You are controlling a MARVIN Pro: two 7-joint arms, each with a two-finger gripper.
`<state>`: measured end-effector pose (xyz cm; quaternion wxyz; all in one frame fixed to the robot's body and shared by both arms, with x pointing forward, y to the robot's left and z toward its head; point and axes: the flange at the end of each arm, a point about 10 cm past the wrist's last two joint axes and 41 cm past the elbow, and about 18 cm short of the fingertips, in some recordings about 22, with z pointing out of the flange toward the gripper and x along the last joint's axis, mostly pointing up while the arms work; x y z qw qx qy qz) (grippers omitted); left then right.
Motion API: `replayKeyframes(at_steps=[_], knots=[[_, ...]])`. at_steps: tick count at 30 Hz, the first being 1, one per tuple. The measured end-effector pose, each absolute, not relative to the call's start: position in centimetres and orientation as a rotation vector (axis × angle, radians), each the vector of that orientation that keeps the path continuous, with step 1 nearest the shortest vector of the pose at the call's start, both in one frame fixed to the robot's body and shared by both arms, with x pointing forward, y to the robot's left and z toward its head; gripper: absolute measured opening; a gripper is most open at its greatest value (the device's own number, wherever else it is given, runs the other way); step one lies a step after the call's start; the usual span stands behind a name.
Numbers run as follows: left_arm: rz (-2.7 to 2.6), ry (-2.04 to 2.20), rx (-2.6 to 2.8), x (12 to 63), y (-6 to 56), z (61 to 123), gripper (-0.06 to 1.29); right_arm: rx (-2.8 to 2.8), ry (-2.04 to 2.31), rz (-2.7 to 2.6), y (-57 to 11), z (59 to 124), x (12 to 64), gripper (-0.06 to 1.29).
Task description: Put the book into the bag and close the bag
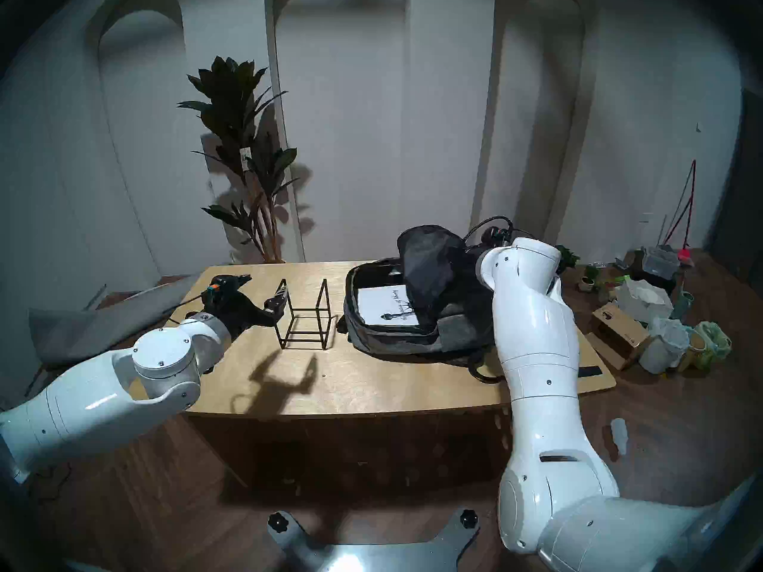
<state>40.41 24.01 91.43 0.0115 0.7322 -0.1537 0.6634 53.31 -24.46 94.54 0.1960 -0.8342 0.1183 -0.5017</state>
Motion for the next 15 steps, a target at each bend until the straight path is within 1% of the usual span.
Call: replayKeyframes(at_steps=[2,15], knots=[[2.069,-0.475,2.285,40.4,24.1,91.4,1.24,-2.332,0.326,-1.403,-24.1,94.6,53.4,-0.03],[2.085,-0.424,2.288,39.8,25.2,91.3,1.24,-2.288,0.219,-1.394,-19.1,95.6,53.6,-0.02]])
